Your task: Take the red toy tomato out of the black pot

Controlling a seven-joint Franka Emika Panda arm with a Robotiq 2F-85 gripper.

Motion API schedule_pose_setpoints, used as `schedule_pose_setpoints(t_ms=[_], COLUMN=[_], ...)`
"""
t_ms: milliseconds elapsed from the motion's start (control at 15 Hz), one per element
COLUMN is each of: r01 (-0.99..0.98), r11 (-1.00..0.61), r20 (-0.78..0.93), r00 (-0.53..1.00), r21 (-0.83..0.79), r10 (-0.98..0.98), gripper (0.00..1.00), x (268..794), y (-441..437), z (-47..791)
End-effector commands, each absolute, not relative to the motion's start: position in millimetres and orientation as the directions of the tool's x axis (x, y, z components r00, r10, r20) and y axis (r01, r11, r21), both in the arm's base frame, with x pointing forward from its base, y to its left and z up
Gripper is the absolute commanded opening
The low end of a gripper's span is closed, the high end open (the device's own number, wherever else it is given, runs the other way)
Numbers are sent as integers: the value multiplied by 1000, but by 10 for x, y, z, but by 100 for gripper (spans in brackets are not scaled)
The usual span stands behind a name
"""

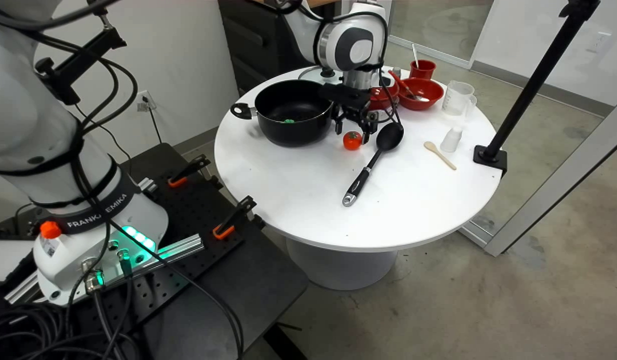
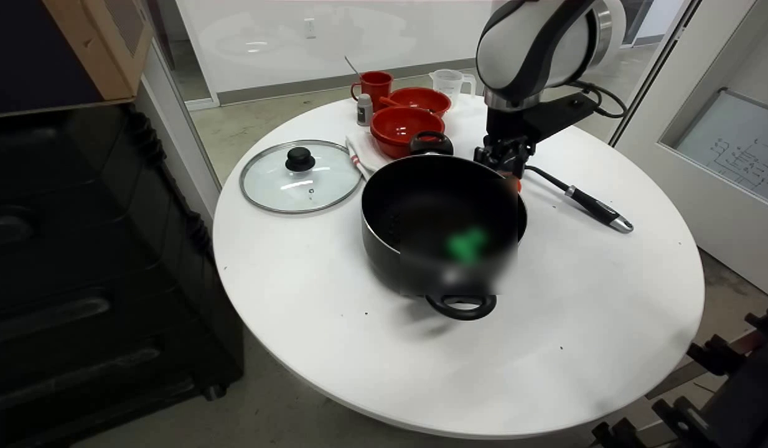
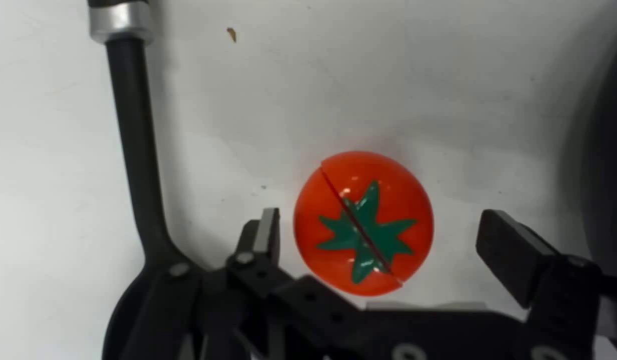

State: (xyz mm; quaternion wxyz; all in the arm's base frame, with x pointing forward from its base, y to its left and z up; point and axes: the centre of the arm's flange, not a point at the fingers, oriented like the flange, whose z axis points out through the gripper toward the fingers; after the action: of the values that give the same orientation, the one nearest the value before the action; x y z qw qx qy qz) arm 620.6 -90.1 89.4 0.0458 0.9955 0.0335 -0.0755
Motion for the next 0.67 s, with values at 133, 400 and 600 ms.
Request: schedule_pose_setpoints(t_ms=[133, 400, 600], r01=[76, 83, 73], r11=[-995, -996, -996], r20=[-127, -61, 6], r00=[990, 995, 997], r21=[61, 39, 46], r10=[68, 81, 74], gripper=[100, 100, 100], x=[6201, 6151, 6098], y=[-854, -763, -710], z=[1137, 1612, 2021])
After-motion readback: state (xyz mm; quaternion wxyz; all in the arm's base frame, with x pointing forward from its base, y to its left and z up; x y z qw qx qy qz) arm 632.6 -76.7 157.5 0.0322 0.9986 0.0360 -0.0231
